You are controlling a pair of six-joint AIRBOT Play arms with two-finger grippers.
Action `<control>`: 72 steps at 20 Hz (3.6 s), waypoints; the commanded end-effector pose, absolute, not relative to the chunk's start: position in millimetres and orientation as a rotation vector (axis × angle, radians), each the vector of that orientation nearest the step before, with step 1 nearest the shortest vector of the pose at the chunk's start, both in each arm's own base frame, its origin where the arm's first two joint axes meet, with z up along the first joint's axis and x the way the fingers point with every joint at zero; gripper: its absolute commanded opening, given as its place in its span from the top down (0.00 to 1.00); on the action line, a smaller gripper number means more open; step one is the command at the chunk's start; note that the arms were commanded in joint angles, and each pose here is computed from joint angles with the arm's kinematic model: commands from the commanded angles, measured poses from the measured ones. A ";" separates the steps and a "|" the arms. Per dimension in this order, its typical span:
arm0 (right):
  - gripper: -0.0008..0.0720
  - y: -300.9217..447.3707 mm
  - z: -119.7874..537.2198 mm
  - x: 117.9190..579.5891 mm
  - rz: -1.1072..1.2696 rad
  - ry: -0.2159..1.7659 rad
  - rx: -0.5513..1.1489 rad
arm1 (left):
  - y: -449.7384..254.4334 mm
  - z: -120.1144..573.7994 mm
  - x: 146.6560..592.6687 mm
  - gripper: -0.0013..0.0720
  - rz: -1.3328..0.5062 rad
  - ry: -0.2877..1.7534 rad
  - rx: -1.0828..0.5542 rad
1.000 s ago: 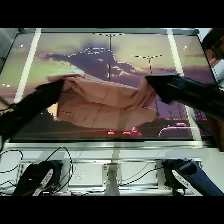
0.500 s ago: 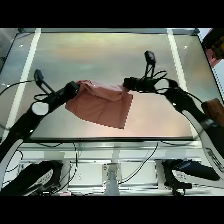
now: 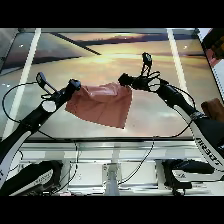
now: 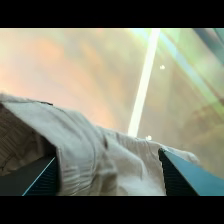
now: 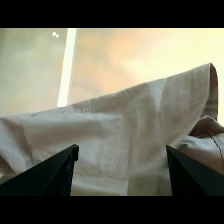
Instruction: Fold the clothes and pants, and hang the long-sleeved shirts on hangers.
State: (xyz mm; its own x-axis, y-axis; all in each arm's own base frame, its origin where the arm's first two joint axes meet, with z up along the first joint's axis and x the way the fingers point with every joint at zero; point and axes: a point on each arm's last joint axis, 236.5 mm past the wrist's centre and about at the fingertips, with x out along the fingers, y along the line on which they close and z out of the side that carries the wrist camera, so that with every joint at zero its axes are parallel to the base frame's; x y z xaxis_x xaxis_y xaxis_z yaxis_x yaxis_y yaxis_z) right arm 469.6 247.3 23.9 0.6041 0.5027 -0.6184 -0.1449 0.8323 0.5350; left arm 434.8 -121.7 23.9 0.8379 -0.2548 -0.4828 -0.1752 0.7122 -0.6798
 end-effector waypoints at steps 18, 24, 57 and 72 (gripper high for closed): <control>0.13 185.7 27.2 458.4 0.340 0.942 0.372 | -29.5 -60.8 327.1 0.10 -0.302 1.146 -0.278; 0.13 184.0 26.4 458.8 0.338 0.940 0.358 | -38.6 -73.4 353.7 0.11 -0.333 1.095 -0.295; 0.41 185.9 116.4 370.0 0.543 0.966 0.254 | -136.6 316.7 345.2 0.96 -0.574 0.074 -0.025; 0.41 190.1 156.5 358.2 0.638 0.820 0.145 | -218.4 438.7 257.3 0.96 -0.867 -0.210 -0.188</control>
